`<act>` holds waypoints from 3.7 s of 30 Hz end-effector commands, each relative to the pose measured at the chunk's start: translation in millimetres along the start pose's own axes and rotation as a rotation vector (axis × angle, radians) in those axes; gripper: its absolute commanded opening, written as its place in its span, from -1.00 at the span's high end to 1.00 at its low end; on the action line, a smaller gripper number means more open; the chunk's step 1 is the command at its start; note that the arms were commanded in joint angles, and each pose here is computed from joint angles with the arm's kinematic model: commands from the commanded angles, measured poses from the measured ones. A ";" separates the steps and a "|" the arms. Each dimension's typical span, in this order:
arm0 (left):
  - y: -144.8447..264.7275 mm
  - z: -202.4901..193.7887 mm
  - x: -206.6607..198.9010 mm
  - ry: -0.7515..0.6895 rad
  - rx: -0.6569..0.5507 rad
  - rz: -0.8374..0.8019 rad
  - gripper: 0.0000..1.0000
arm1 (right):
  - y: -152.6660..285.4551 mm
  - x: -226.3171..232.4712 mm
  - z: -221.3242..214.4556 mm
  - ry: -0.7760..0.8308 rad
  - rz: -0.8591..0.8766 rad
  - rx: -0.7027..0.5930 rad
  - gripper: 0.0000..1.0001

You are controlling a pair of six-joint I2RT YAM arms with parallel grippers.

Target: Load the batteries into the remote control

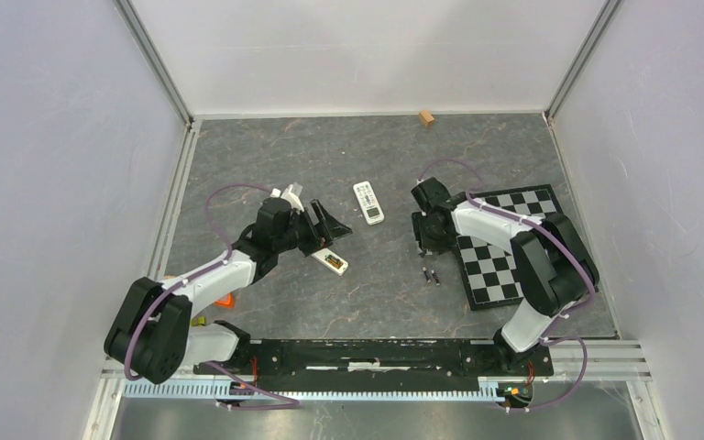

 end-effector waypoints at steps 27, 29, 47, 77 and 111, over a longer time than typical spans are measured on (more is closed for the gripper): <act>-18.3 1.4 -27.3 -0.032 0.024 -0.110 -0.69 | -20.6 -3.1 -30.9 -0.051 -0.023 0.107 0.32; -20.7 -0.4 -28.7 -0.035 0.031 -0.112 -0.69 | -20.3 -6.2 -29.9 -0.040 -0.043 0.105 0.10; -21.7 -1.2 -29.5 -0.037 0.030 -0.109 -0.69 | -14.9 -20.0 -9.7 0.055 -0.151 0.065 -0.20; -32.5 -7.3 -40.6 -0.037 0.063 -0.130 -0.69 | -27.6 -13.0 -26.8 0.168 -0.049 0.149 0.31; -136.0 -58.1 -63.4 0.102 0.254 -0.148 -0.57 | 24.3 11.7 3.3 0.155 0.189 -0.100 0.28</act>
Point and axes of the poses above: each gripper's point midway between its finger pads, its own y axis back along the fingers, its own x axis along the line the jaws close on, z = x × y, the point moved 4 cm from there along y, back along the fingers, and after that the axes turned 1 degree about -y, right-handed, at the moved point
